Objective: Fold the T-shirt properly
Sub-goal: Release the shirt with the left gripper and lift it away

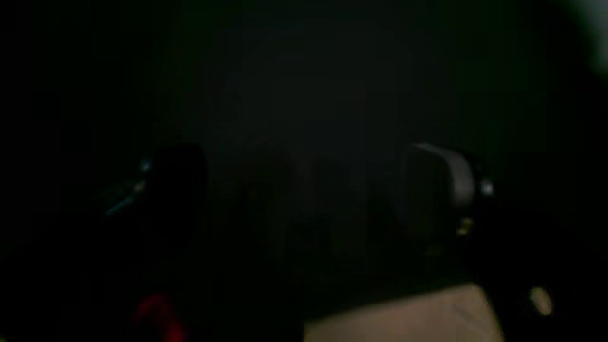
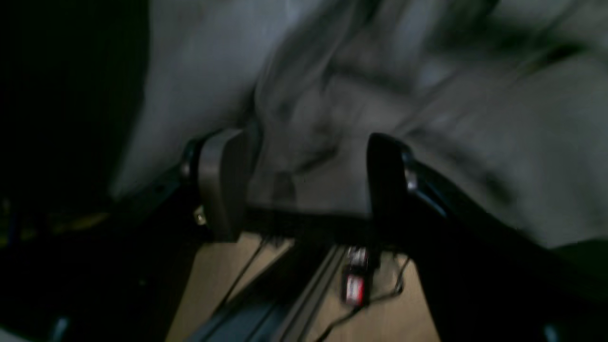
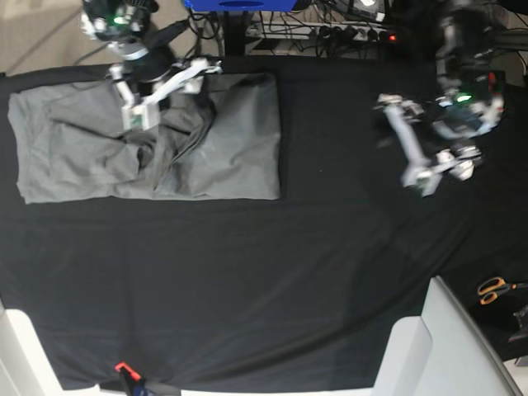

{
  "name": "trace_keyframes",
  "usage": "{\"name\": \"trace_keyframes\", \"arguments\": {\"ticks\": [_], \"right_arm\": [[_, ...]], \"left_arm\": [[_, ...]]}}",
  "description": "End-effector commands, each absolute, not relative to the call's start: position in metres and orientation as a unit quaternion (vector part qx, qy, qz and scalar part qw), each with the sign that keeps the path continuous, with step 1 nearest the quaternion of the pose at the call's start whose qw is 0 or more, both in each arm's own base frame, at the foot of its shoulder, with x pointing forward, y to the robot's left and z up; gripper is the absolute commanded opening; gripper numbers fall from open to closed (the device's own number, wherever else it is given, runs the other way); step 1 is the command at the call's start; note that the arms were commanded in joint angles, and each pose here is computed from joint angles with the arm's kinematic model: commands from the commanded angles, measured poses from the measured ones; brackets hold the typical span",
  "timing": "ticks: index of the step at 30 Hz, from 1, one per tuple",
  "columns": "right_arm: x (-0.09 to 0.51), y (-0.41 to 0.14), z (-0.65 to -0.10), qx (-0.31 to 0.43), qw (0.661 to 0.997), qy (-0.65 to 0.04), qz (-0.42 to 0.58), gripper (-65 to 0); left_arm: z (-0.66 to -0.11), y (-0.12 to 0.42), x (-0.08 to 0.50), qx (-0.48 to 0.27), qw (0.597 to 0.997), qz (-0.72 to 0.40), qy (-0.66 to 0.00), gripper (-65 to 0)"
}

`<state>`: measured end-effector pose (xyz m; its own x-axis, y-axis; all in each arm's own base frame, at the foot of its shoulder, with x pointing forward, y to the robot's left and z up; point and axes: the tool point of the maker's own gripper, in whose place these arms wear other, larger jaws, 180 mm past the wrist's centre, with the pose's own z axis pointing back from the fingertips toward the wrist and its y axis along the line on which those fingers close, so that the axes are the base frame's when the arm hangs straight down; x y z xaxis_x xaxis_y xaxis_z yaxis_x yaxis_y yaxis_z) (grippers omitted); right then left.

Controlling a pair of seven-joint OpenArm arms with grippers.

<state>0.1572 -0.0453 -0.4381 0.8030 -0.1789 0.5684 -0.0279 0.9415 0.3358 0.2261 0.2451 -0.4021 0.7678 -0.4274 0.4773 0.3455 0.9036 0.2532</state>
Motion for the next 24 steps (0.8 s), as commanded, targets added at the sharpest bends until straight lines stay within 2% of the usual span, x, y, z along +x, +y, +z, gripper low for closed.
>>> {"name": "trace_keyframes", "arguments": {"ticks": [1,4,5,9,13,19,24], "right_arm": [[0.164,-0.048,-0.435,0.164,0.93,-0.325,-0.043,-27.9],[0.166,-0.043,-0.441,0.169,0.928,-0.329,-0.039,-27.9],[0.168,-0.038,-0.438,0.177,0.923,-0.34,-0.031,-27.9],[0.169,-0.027,-0.434,0.188,0.917,-0.352,-0.02,-27.9],[0.165,-0.027,-0.444,0.186,0.922,-0.34,-0.02,-27.9],[0.169,-0.029,-0.452,0.182,0.924,-0.336,-0.017,-27.9],[0.174,-0.029,-0.454,0.18,0.924,-0.336,-0.016,-28.1]], "left_arm": [[-0.392,0.261,0.23,0.091,0.934,-0.197,-0.285,-26.8],[-0.397,0.311,0.209,0.128,0.947,-0.147,-0.254,-63.0],[-0.402,0.324,0.201,0.133,0.952,-0.128,-0.243,-65.0],[-0.427,0.361,0.17,0.14,0.969,-0.072,-0.192,-65.0],[-0.443,0.375,0.151,0.138,0.976,-0.058,-0.156,-65.0],[-0.447,0.367,0.147,0.128,0.972,-0.071,-0.184,-65.0],[-0.45,0.367,0.143,0.125,0.973,-0.068,-0.181,-65.0]]}}
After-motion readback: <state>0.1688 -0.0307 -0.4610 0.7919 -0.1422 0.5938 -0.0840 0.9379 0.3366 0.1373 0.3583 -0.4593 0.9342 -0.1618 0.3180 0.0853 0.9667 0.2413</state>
